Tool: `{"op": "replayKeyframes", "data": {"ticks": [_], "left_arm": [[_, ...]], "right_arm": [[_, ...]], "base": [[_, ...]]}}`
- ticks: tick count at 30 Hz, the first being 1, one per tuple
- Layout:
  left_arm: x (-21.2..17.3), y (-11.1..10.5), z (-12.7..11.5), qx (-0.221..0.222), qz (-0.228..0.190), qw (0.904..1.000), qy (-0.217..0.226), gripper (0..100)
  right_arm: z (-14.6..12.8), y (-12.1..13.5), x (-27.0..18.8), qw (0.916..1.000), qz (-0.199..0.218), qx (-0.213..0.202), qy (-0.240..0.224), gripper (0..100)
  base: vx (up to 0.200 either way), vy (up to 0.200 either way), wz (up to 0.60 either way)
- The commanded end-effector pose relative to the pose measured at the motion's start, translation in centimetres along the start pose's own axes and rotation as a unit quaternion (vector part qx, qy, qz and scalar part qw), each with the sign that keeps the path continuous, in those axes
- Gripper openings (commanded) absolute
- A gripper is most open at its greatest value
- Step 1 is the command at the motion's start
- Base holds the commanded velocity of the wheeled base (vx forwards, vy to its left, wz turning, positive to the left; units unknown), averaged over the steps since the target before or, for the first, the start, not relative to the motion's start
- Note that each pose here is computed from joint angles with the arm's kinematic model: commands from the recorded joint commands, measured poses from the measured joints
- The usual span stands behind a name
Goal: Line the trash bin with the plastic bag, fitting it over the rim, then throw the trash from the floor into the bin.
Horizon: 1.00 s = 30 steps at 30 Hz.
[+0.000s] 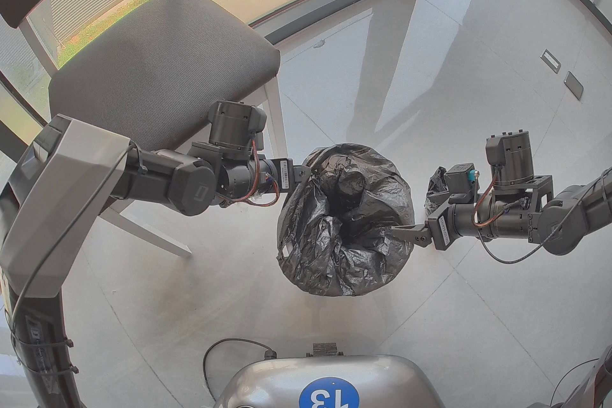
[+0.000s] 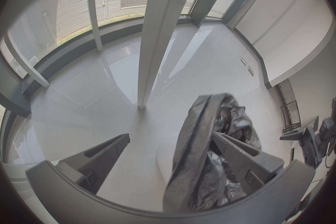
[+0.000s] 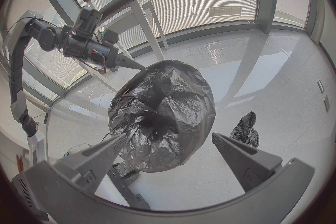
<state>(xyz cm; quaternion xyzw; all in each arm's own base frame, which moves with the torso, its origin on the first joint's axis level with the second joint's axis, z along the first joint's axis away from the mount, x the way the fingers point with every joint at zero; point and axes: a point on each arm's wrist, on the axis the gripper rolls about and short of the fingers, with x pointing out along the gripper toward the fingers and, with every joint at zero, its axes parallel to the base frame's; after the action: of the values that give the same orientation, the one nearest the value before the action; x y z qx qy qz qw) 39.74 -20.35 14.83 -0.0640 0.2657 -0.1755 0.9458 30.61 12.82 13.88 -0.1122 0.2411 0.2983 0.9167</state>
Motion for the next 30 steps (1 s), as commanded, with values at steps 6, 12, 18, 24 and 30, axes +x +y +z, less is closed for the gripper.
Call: {"op": "replayKeyframes", "data": {"ticks": [6,12,18,24,30], "left_arm": [[-1.5,-1.5,0.2,0.010,-0.015,0.9998,-0.006,100],[-0.8,-2.4,-1.1,0.043,-0.019,0.9988,0.011,100],[0.7,-2.5,-2.5,0.081,-0.013,0.9963,0.028,100],[1.1,-1.9,-2.9,0.117,0.020,0.9925,0.031,100],[1.0,-1.1,-2.5,0.126,0.034,0.9910,0.027,100]], "right_arm": [[0.0,0.2,0.0,1.0000,0.002,-0.003,0.000,100],[0.0,0.3,0.0,1.0000,0.004,-0.003,0.001,100],[0.2,0.3,-0.3,1.0000,0.004,-0.004,-0.004,100],[0.2,0.3,-0.4,1.0000,0.003,-0.003,-0.004,100],[0.1,0.4,-0.3,1.0000,0.004,-0.003,-0.004,100]], "base": [[0.000,0.000,0.00],[0.000,0.000,0.00],[0.000,0.000,0.00],[0.000,0.000,0.00],[0.000,0.000,0.00]]}}
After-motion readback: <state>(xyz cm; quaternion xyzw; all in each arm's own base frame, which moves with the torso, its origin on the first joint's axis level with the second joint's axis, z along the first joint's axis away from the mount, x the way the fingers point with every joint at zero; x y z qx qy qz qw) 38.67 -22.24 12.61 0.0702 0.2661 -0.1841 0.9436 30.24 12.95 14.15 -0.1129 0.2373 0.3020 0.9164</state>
